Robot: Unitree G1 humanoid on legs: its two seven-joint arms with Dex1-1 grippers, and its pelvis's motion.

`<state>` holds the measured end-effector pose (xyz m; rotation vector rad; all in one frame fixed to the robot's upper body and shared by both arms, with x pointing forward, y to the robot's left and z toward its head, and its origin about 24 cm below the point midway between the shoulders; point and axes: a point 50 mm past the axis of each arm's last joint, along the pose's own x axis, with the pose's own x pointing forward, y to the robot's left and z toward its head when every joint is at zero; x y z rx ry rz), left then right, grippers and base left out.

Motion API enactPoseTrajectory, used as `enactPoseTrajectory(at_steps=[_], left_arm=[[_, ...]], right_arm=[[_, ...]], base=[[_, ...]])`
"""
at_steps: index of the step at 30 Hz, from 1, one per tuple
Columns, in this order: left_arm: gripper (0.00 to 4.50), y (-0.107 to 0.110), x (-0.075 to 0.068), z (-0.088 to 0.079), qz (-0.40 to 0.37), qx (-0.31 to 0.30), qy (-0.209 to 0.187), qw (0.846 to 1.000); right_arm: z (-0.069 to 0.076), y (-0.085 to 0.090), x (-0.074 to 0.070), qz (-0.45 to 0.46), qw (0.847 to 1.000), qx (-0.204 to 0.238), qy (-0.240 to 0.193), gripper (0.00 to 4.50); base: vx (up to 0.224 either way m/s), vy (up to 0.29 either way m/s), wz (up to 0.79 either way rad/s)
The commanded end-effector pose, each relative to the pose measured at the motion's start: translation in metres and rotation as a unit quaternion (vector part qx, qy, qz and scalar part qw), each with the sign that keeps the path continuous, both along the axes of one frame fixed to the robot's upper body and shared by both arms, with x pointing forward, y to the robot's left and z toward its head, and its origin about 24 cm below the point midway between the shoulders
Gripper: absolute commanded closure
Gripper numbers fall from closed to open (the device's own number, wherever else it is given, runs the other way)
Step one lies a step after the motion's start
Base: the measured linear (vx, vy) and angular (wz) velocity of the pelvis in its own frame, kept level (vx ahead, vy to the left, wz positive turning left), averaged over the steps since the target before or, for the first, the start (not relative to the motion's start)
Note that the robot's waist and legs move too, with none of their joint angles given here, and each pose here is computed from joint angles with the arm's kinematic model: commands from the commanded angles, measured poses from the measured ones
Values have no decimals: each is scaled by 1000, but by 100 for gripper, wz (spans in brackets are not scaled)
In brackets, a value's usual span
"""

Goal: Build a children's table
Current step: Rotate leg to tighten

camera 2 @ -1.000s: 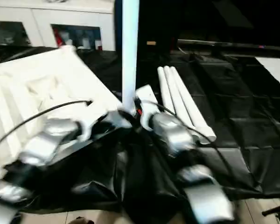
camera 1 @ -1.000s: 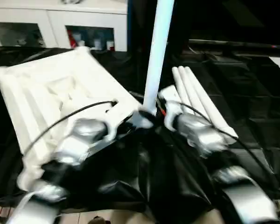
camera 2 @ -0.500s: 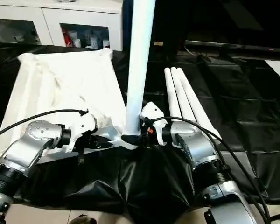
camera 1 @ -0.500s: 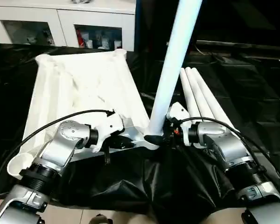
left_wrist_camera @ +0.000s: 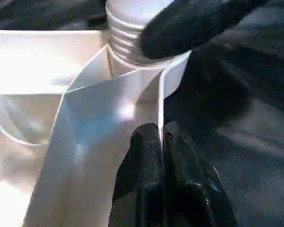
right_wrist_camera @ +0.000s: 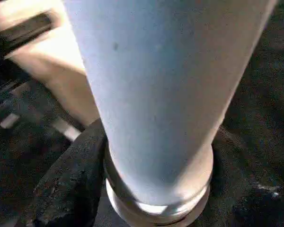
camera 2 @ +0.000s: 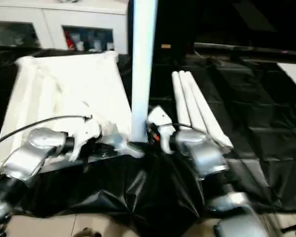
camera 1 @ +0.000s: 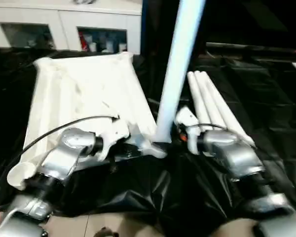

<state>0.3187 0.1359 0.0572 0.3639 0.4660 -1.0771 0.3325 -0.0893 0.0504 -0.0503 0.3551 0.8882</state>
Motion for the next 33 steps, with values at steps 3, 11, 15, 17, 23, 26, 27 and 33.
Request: enactPoseTrajectory(at_steps=[3,11,15,17,23,26,27,33], left_arm=[[450,-15,18,11,80,-16,-27,996],[450,-47,30,20,128,-9,-60,990],[450,-50,27,21,110,-15,-64,992],[450,-49,24,19,91,-18,-64,994],[450,-42,16,16,36,-14,-72,997],[450,-38,12,15,14,-14,-63,998],[450,-35,9,14,-3,-15,-59,998],[450,-24,1,14,-51,-18,-54,997]], right_arm=[[-17,16,3,-75,996,3,51,177],[-16,62,11,-125,989,31,79,107],[-13,62,12,-108,992,25,63,62],[-10,57,14,-95,994,12,44,58],[-5,42,17,-47,999,-6,3,58],[-2,32,15,-1,1000,-15,-13,58],[-1,25,12,30,999,-21,-22,58],[2,0,3,96,994,-34,-30,58]], base=[[0,0,0],[0,0,0],[0,0,0],[0,0,0],[0,0,0],[0,0,0],[0,0,0],[0,0,0]])
